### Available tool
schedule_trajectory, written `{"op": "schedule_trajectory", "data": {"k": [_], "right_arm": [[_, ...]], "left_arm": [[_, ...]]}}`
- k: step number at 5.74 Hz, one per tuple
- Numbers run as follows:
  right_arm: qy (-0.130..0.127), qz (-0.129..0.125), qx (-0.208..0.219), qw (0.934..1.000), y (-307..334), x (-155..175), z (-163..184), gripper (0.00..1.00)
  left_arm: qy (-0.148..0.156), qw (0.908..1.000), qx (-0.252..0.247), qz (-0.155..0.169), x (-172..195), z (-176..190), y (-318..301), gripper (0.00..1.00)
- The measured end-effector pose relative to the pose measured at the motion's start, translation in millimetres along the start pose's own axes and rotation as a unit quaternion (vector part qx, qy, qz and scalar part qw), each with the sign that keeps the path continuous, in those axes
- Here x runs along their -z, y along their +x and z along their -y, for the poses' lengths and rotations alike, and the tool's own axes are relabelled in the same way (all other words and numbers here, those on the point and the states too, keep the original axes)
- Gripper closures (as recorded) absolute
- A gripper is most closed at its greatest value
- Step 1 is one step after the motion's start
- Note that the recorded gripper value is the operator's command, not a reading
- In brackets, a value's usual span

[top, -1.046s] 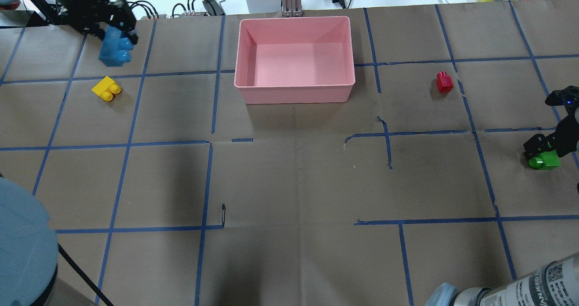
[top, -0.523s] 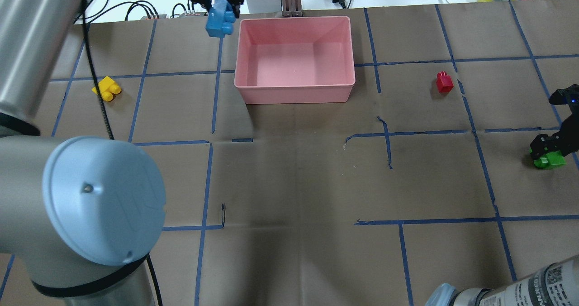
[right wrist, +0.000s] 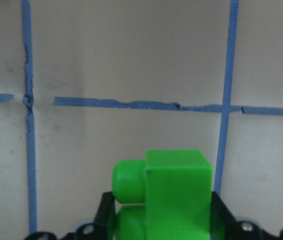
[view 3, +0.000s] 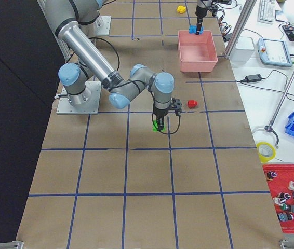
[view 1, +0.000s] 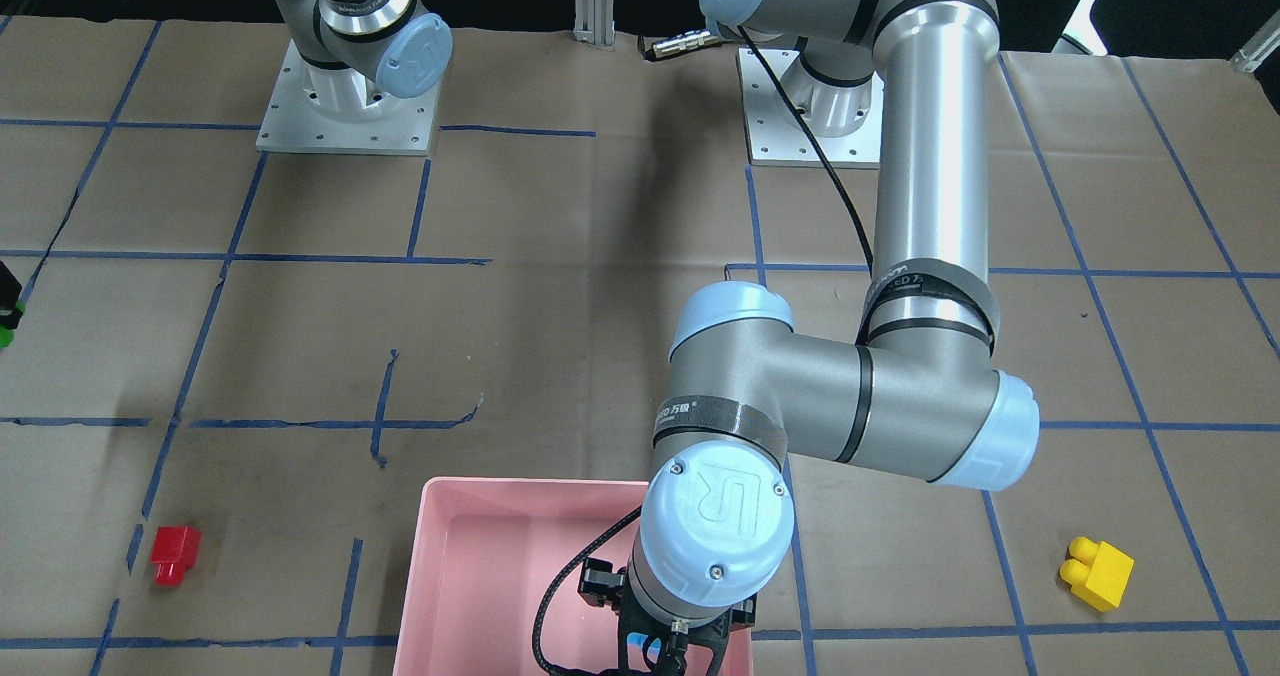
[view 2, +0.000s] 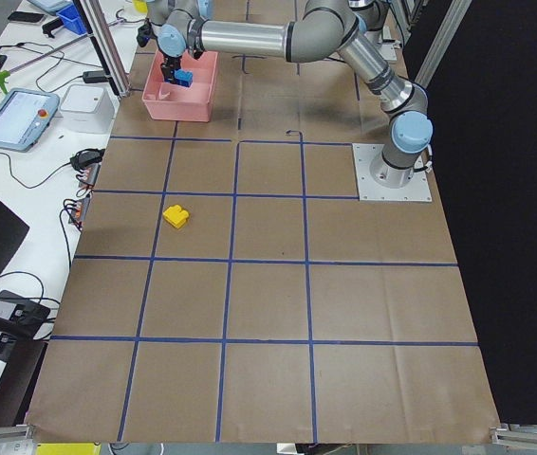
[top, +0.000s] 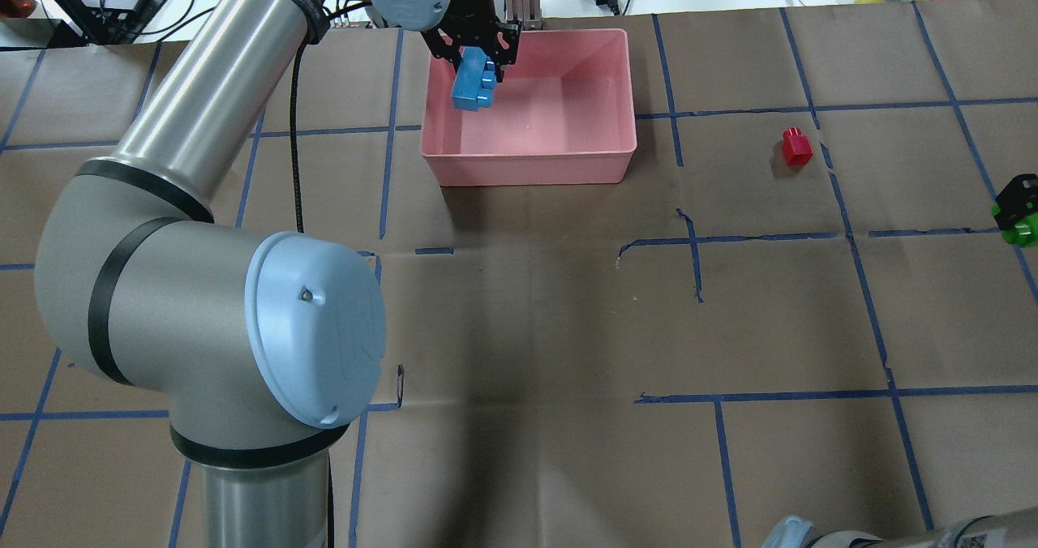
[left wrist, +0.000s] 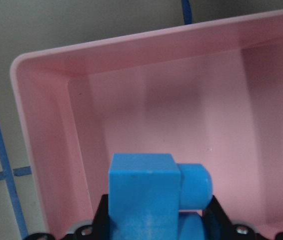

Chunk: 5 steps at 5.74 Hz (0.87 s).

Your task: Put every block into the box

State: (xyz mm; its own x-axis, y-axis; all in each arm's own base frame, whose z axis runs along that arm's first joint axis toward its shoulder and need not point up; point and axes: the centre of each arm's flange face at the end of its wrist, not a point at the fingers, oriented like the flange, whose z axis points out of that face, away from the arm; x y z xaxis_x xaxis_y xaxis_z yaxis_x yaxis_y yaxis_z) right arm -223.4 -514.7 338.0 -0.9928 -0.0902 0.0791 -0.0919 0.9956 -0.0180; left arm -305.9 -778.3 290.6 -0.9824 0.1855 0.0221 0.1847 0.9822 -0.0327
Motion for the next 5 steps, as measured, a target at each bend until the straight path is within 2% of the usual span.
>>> {"op": "schedule_trajectory", "data": {"k": [1,2,3,4,5], "right_arm": [[0.023,0.023,0.031,0.999,-28,41,27,0.94],[0.041,0.063,0.059,0.9955,-62,72,49,0.94],[0.054,0.106,0.077,0.9899,-106,90,67,0.94],[0.081,0.167,0.083,0.9792,-164,103,86,0.94],[0.1,0.235,0.083,0.9633,-223,109,104,0.95]], "left_arm": [[-0.001,1.0,0.01,0.0,-5,1,1,0.01],[0.006,0.9998,0.021,0.0,4,0,1,0.01],[0.02,0.9994,0.028,0.0,30,-3,-4,0.01],[0.037,0.9985,0.039,0.0,72,-10,-24,0.01],[0.046,0.9973,0.058,0.001,114,-21,-57,0.01]]}}
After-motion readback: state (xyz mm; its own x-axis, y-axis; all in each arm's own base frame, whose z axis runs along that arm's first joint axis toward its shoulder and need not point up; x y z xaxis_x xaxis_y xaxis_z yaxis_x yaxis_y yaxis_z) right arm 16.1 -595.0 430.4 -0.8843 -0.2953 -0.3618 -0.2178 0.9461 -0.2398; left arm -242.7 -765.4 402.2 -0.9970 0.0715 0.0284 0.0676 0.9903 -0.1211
